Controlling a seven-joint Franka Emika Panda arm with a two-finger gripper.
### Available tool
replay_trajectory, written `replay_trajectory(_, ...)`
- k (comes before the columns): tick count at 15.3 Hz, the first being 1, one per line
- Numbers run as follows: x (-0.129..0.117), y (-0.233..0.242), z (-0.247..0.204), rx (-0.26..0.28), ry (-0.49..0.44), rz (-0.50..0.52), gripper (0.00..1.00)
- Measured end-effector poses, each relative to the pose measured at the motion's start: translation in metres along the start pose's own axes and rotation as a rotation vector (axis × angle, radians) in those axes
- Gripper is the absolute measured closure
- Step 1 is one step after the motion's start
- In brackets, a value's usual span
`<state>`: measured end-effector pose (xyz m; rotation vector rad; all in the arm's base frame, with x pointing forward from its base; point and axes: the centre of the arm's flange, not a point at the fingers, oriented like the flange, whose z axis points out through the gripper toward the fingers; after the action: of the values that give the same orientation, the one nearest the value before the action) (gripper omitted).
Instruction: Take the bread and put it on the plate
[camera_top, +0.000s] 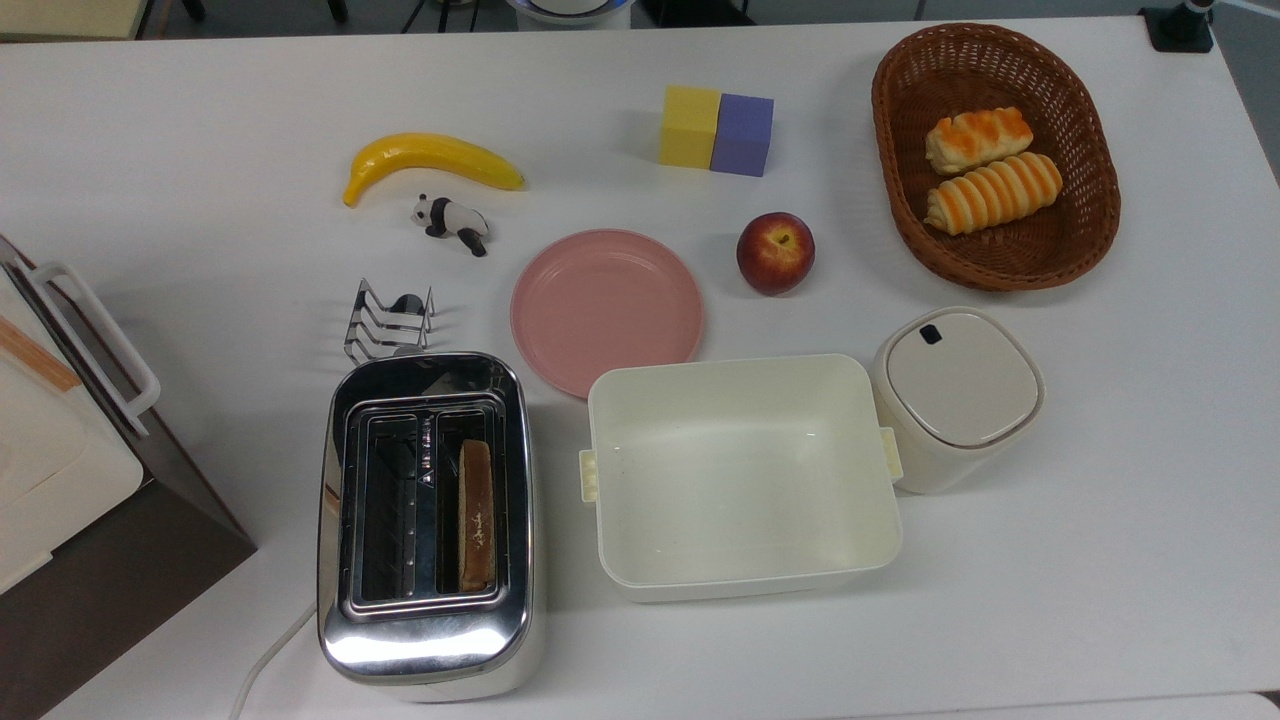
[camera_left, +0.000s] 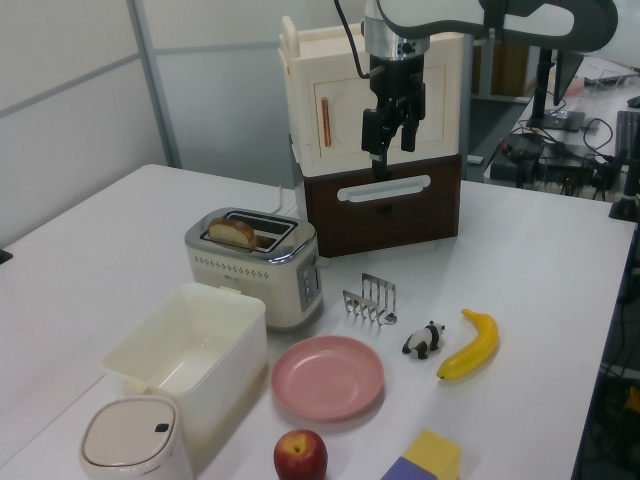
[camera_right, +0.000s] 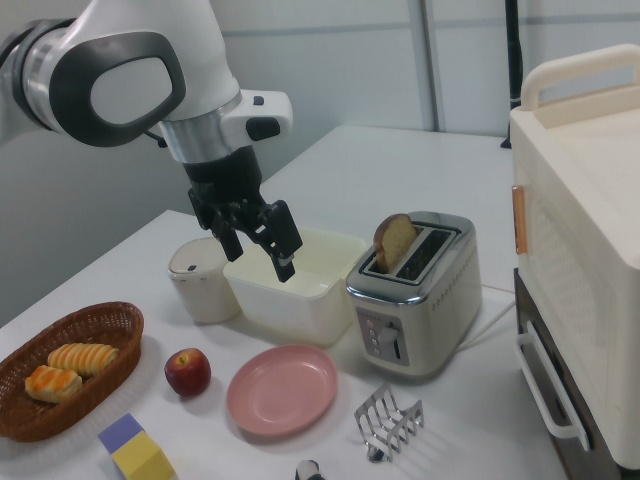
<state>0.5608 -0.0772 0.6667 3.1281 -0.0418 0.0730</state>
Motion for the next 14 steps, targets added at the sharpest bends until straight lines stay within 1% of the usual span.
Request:
replay_trajectory(11,0.0010,0.0000,0.0085,0.002,-0.017,-0.023,0.00)
replay_trajectory(14,0.0027,0.0002,0.0077,0.000,-0.004,-0.023,0.00)
